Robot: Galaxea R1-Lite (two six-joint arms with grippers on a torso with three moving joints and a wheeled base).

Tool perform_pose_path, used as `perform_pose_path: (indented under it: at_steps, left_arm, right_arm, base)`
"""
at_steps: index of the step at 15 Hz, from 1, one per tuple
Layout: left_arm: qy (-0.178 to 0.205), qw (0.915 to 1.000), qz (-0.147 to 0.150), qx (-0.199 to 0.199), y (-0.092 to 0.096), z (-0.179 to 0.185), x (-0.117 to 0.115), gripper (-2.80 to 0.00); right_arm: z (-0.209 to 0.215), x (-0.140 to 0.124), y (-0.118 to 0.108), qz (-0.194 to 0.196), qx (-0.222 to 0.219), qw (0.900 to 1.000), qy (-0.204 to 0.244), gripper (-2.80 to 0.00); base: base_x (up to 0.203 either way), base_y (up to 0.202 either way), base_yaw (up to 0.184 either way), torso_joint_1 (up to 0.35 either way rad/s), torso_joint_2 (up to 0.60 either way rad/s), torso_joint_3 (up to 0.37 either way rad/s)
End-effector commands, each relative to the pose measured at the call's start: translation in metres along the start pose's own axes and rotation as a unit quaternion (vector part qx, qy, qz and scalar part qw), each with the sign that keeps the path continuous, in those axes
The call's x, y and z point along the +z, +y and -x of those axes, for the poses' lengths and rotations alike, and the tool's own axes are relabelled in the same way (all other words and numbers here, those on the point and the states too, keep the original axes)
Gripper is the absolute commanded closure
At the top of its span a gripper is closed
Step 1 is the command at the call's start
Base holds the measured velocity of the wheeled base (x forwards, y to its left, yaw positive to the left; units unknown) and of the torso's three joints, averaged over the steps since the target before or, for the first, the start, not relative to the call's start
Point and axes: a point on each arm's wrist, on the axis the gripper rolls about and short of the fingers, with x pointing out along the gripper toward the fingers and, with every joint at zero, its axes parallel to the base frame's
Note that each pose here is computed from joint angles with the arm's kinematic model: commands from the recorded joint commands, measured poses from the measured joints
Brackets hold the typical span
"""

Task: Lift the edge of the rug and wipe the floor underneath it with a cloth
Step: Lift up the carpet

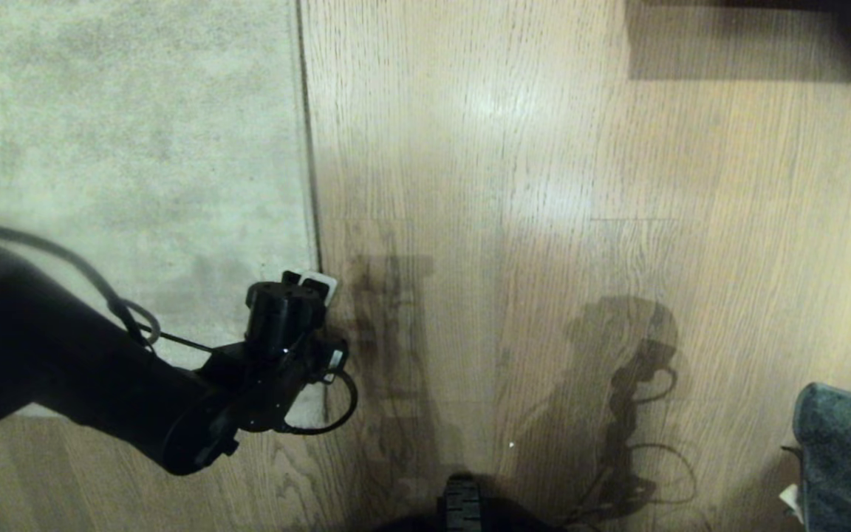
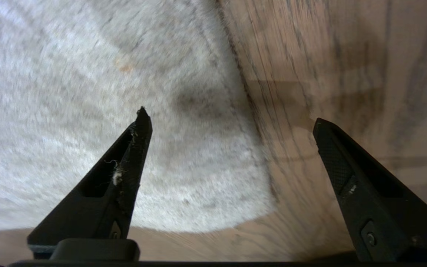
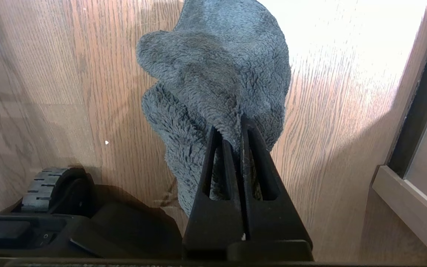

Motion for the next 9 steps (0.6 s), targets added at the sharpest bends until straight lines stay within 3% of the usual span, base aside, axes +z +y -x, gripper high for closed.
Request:
perform_pose_path:
  at_steps: [1,9]
  left_arm:
    - [0.006,0.9998,-0.014,0.015,-0.003,-0.008,-0.002,-2.80]
    - [0.015,0.9961,-0.064,0.060,0.015,-0.019,-0.001,-2.80]
  right_arm:
    - [0.000,0.000,0.000,0.000,0.000,1.000,0.000,0.00]
    - [0.000,0.000,0.000,0.000,0.000,1.000,0.000,0.00]
  base:
    - [0.000,0.000,0.000,0.000,0.00,0.000]
    - [0.000,0.000,0.000,0.000,0.00,0.000]
